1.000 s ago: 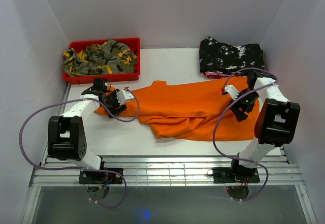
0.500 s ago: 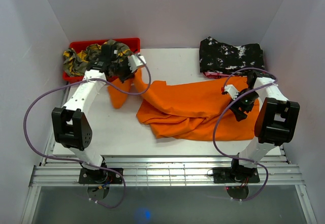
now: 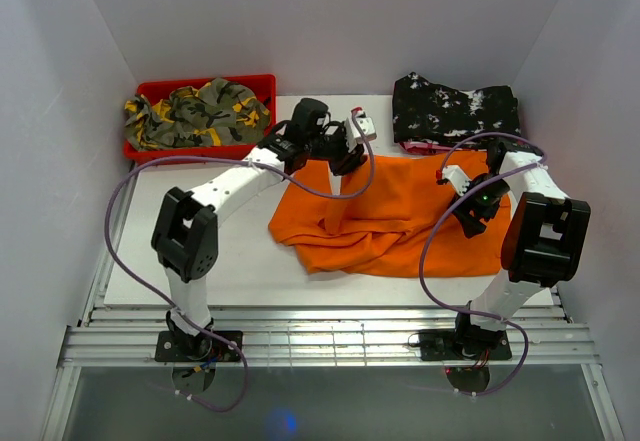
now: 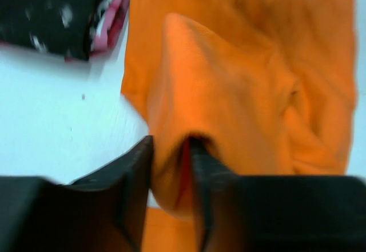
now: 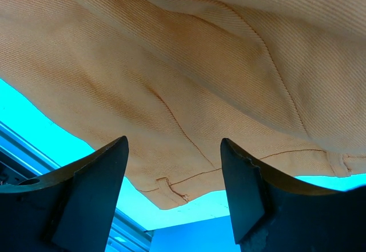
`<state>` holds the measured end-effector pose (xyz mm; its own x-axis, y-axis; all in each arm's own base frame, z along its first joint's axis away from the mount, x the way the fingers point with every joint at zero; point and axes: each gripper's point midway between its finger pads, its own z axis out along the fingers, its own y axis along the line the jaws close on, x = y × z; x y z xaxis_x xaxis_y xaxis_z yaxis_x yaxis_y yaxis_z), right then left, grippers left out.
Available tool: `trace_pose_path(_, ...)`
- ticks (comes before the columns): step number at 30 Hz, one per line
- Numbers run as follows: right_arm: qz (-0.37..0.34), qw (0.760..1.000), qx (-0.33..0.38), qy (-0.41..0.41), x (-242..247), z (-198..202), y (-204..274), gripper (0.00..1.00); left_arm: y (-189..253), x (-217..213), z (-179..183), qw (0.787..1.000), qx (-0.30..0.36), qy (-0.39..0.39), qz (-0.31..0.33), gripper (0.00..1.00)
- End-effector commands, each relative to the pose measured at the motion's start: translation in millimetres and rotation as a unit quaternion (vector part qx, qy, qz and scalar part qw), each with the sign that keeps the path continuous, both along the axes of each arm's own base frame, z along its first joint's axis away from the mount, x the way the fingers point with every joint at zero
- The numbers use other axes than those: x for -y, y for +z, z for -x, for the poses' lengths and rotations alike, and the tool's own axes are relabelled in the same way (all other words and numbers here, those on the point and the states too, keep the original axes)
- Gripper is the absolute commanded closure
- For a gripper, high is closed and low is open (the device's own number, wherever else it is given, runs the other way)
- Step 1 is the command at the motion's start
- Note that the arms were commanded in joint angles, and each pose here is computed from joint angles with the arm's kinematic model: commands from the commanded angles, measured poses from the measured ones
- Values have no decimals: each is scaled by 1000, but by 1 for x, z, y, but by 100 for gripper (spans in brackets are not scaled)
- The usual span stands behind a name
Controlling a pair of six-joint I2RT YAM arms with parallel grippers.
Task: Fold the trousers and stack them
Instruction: Flatten the trousers out
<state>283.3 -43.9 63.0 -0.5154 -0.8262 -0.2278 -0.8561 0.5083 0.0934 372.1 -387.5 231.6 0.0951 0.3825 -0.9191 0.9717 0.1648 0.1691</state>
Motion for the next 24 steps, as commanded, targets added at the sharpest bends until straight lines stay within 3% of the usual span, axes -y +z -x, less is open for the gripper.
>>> trace_pose_path(1,3,1000,4,-4,-1,0,4,29,-11,-18,-32,995,-29,97,-8,53)
trace_pose_path(5,8,1000,-9,-4,1,8,-6,30,-21,-63,-59,979,-41,196,-33,31)
trace_pose_path(7,11,1000,-15,-5,1,10,-9,30,-35,-97,-78,962,-50,259,-65,26)
trace_pose_path(12,23,999,-28,-10,6,15,-18,30,-87,-145,-98,929,-88,332,-136,25)
trace_pose_path(16,42,998,-35,-14,12,17,-26,31,-136,-157,-109,909,-106,356,-187,25)
trace_pose_path(24,80,995,-57,-27,28,27,-46,33,-190,-173,-118,885,-135,374,-242,26)
